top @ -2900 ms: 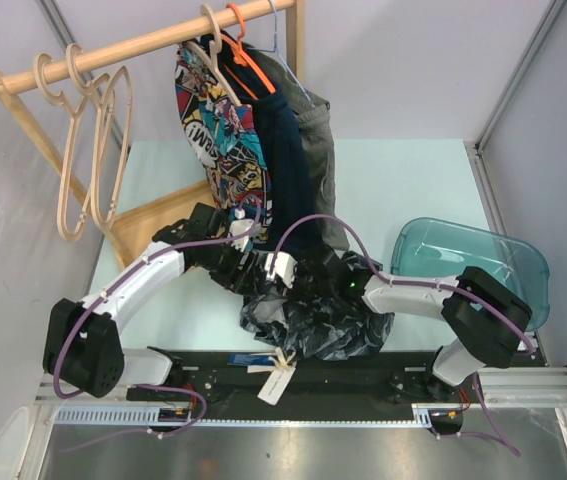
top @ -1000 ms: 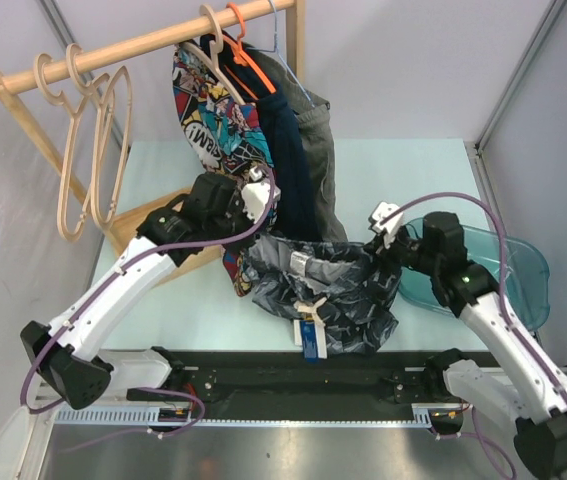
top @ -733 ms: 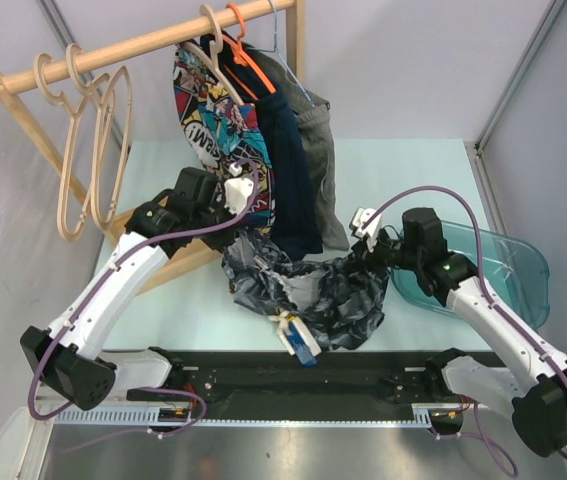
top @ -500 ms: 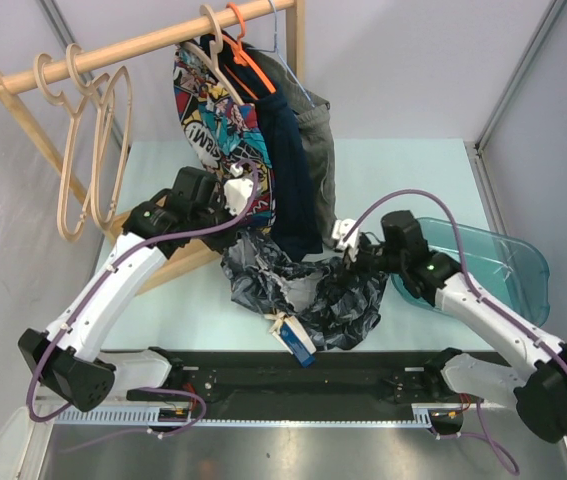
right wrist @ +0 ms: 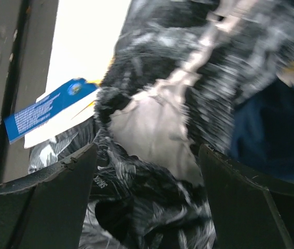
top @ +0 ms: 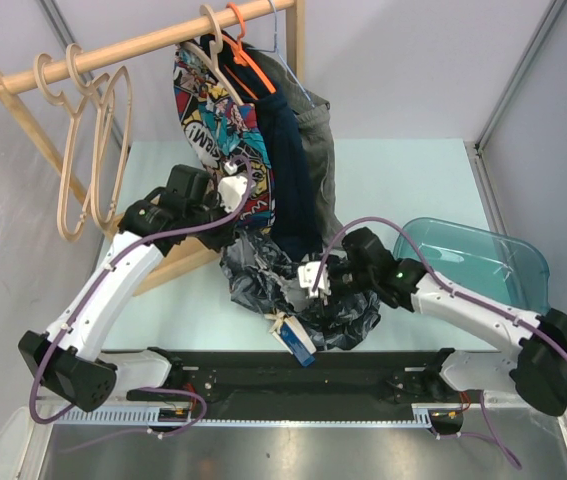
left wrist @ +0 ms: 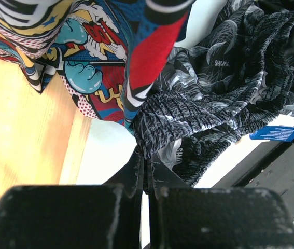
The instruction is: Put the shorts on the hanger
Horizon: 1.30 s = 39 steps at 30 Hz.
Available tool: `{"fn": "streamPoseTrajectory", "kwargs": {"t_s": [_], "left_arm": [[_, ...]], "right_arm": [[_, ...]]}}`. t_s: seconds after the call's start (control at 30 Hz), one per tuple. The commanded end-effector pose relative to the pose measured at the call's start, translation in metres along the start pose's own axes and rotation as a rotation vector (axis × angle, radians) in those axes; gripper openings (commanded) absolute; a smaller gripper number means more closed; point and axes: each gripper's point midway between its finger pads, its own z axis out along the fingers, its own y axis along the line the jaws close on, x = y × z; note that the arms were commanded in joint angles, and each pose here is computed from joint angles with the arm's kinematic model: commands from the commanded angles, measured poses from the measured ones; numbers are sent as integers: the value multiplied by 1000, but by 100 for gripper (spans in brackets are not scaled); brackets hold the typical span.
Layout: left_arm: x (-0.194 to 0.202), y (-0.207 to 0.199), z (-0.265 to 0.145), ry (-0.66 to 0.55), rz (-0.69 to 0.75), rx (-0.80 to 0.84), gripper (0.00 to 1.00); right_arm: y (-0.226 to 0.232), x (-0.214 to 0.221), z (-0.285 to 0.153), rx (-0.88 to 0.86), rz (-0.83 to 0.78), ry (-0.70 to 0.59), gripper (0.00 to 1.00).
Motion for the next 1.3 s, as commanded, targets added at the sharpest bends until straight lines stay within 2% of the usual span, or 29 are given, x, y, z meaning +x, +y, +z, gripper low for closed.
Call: {"fn": "streamPoseTrajectory", "kwargs": {"t_s": [0.0,0.1,0.2,0.3,0.33,0.4,0.43,0.53,0.8,0.9,1.07,1.27], "left_arm": [[-6,3,-4,-33,6,19,0],[-5,6,-4,-27,2,17,0],[-3,9,-5,-23,-3,13,0],[0,12,-7,-15,3,3,0],[1,14,-9,-15,5,-4,0],[4,17,-10,-6,4,-8,0],[6,19,-10,-3,8,-14,0],[8,22,-11,5,16,-17,0],[-13,19,-16,-42,86,29,0],[-22,19,-25,-59,141,40,0],[-42,42,-45,-88,159,-92,0],[-83,38,-94,-259,135,-148,1]], "right_arm": [[8,5,13,-99,-182,28,84],[9,30,22,-139,-221,104,84],[1,49,24,-136,-246,170,77],[-14,49,17,-81,-223,190,54],[-20,51,10,-60,-207,208,42],[-27,47,-4,-18,-212,219,31],[-29,53,-14,-4,-200,251,20],[-41,50,-43,70,-202,281,1],[-71,-21,-113,310,-203,186,0],[-89,-31,-150,430,-221,215,0],[-115,-40,-207,611,-228,256,0],[-148,-82,-251,800,-271,172,0]]}}
